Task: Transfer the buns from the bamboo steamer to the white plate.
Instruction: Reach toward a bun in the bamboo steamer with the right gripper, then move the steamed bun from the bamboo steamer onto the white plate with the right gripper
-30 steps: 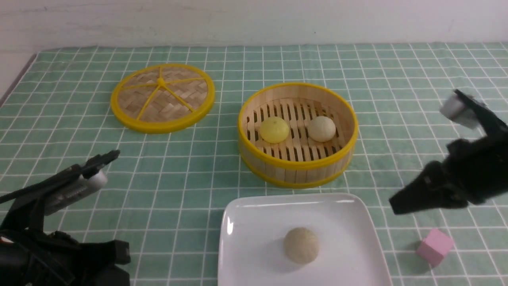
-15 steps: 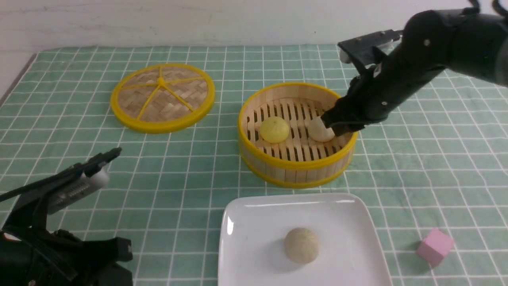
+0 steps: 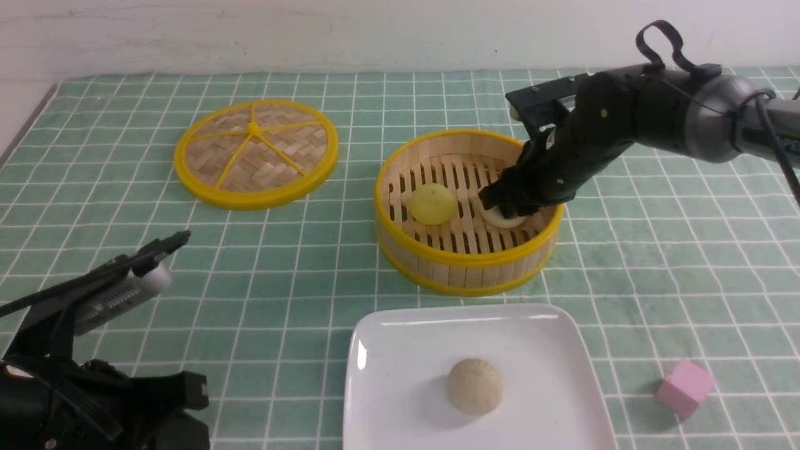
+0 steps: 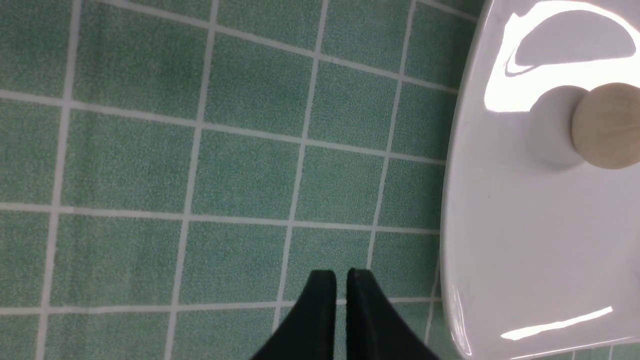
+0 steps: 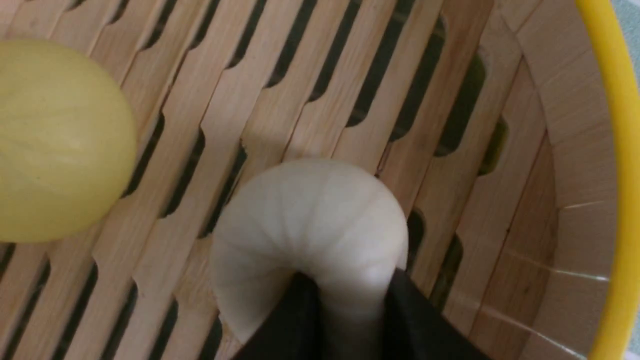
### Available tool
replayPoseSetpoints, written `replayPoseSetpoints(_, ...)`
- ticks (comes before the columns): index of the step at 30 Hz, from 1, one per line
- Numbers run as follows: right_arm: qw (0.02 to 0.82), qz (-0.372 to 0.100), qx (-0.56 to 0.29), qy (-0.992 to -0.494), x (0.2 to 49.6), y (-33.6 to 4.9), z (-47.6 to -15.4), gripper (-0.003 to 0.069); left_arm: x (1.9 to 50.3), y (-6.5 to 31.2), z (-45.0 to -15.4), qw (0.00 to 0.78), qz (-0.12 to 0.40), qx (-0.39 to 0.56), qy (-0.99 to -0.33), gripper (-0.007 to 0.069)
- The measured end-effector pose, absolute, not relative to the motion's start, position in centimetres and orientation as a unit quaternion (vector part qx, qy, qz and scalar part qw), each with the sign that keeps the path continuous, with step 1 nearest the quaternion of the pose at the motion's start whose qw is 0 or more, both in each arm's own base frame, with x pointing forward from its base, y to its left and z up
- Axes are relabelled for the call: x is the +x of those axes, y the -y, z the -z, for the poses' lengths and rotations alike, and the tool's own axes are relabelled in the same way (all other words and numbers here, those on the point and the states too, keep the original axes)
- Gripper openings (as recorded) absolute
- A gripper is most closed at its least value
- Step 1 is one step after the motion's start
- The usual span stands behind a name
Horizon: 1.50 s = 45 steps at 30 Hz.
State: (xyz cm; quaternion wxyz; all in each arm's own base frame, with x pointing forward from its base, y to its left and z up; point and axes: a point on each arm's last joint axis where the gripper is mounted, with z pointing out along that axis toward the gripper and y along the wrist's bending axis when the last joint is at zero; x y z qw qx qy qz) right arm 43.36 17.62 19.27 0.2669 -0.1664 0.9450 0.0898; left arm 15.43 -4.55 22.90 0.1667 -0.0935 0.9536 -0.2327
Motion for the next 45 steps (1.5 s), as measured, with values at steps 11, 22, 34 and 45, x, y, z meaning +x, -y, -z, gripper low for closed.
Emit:
replayPoseSetpoints(11, 0.256, -0.099, -0.179, -0.945, 38.4, -16.0, -29.2, 0.0019, 15.6, 4.5, -22.9, 0.174, 0.232, -0.095, -0.952, 0.008)
replayPoseSetpoints(22, 0.201, -0.208, -0.132, -0.948, 25.9, -13.3, -26.4, 0.0019, 15.8, 4.4, -23.0, 0.187, 0.229, -0.098, -0.95, 0.0095)
replayPoseSetpoints(34, 0.191, -0.217, -0.187, -0.939, 23.8, -16.8, -19.0, 0.0083, 16.2, 4.3, -23.1, 0.21, 0.225, -0.104, -0.946, 0.0113)
replayPoseSetpoints(45, 0.18, -0.191, -0.241, -0.934, 23.7, -16.6, -19.6, 0.0445, 16.2, 4.3, -23.1, 0.21, 0.225, -0.104, -0.946, 0.0129)
